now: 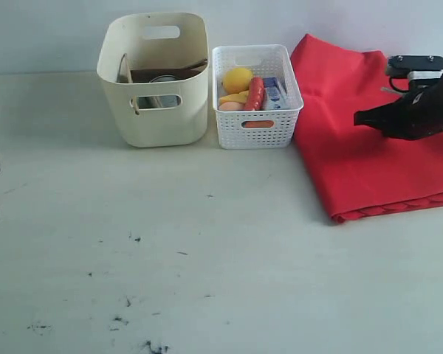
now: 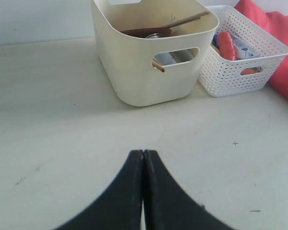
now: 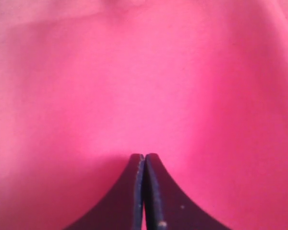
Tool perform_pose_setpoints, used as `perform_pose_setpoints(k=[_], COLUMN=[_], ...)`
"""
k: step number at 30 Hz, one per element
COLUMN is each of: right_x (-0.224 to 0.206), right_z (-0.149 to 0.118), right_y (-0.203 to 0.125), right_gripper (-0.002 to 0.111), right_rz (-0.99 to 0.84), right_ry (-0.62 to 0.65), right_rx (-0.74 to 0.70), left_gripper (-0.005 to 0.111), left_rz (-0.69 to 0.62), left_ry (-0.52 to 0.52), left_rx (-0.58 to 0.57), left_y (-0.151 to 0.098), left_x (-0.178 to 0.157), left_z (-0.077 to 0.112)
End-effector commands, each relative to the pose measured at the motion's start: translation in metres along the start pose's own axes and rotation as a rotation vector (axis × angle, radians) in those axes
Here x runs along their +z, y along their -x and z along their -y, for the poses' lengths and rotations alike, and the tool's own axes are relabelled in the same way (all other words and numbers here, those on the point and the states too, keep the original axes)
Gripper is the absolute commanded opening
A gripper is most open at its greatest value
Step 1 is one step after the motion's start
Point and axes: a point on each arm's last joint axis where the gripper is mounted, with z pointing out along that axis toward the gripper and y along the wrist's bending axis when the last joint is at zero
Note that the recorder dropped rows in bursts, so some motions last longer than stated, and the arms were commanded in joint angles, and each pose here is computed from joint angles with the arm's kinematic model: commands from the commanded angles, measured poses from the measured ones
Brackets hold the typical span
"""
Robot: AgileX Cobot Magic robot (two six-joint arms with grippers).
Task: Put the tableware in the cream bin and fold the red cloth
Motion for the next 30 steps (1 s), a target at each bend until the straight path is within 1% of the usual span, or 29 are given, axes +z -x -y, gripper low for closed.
perform_pose_setpoints(k=[1,3,7,14,19,22,25,27,28,29,30], right_x=[-0.013,-0.015,-0.015,-0.018,-0.026,-0.049,-0.085,-0.115,-0.147,-0.162,-0.185], right_z=[-0.022,-0.03,-0.04,-0.073,-0.073,-0.068,-0.062,-0.061,-0.059,-0.057,-0.054], right_y=[-0.005,-0.005,-0.01,-0.015,-0.007,0.011,0.032,0.042,0.048,0.047,0.042], right_gripper=[0.0,0.0,0.0,0.0,0.0,0.0,0.0,0.0,0.0,0.0,0.0], right_rz=[-0.015,-0.013,-0.042,-0.04,0.005,0.061,0.134,0.195,0.273,0.31,0.38], right_ry=[0.033,0.045,0.06,0.11,0.112,0.107,0.105,0.11,0.116,0.122,0.131], right_rx=[-0.095,-0.137,-0.151,-0.267,-0.259,-0.235,-0.199,-0.187,-0.174,-0.154,-0.129], left_gripper=[0.0,0.0,0.0,0.0,0.0,0.0,0.0,0.0,0.0,0.0,0.0], left_rz=[0.007,0.007,0.0,-0.002,-0.018,-0.02,-0.016,-0.01,0.007,0.022,0.059], left_ry=[0.004,0.004,0.002,0.001,-0.003,-0.004,-0.003,-0.002,-0.004,-0.005,-0.01], left_rx=[-0.011,-0.011,-0.011,-0.011,0.001,0.007,0.009,0.009,0.009,0.009,0.008], left_y=[0.0,0.0,0.0,-0.001,-0.002,-0.002,-0.002,-0.001,0.0,0.002,0.005], left_x=[-0.001,-0.001,-0.001,-0.001,-0.001,-0.001,-0.001,-0.001,-0.004,-0.006,-0.013], left_z=[-0.001,-0.001,0.0,0.0,0.0,0.0,0.0,0.0,0.0,0.0,0.001])
